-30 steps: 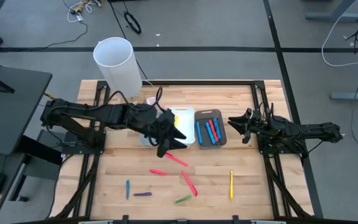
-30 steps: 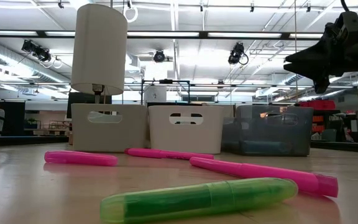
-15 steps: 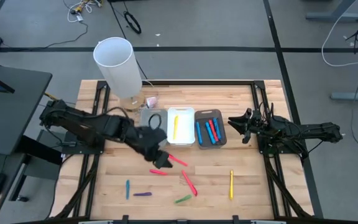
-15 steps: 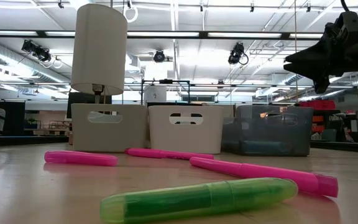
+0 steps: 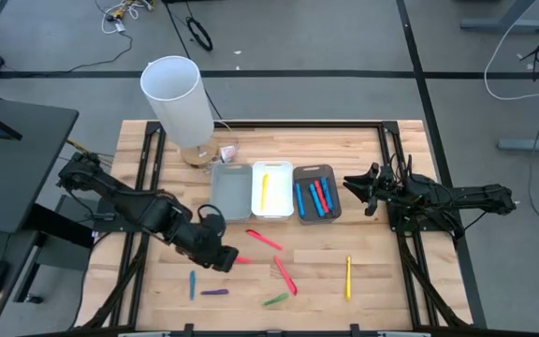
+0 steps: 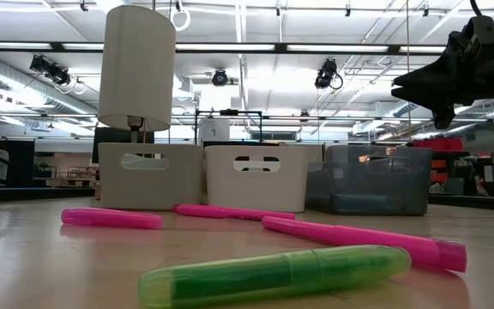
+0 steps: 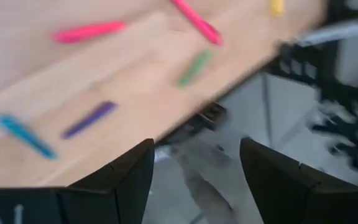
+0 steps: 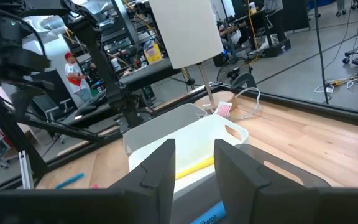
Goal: Pick & Place Markers
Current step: Put the blue pen into the gray bin
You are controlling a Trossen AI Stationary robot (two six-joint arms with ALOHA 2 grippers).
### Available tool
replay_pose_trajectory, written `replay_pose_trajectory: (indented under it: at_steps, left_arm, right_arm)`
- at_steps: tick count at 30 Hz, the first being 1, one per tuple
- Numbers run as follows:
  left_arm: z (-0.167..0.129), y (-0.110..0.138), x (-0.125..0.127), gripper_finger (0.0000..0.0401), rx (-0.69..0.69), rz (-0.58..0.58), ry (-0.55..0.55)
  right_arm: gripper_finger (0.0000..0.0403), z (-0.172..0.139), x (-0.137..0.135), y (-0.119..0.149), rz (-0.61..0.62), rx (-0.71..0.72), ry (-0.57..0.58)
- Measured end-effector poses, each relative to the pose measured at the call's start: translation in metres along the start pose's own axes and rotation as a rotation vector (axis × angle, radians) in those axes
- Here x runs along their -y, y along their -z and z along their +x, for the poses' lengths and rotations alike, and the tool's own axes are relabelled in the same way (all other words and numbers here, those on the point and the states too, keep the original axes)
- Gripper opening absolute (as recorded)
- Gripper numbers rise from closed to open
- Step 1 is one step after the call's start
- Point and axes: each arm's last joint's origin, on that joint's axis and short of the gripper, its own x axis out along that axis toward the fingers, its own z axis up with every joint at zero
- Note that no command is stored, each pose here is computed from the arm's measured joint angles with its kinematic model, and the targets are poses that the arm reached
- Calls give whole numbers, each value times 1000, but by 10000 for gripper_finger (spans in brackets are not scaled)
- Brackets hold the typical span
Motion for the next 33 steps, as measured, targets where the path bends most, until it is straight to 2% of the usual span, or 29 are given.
replay_pose_trajectory:
  at_steps: [6,13,18,22,33]
  left_arm:
    - [2,1,-15,243,54,-19,-154]
    - [5,5,-24,243,61,-23,-273]
    - [9,14,-34,243,29,-108,-395]
    - [16,23,-37,243,31,-178,-460]
    - [40,43,-45,243,79,-243,-574]
  right_arm:
    - [111,0,0,0,0,0,0]
    - [111,0,0,0,0,1,0]
    - [111,0,0,0,0,1,0]
    - [111,0,0,0,1,3,-1]
    - [111,0,0,-1,2,7,-3]
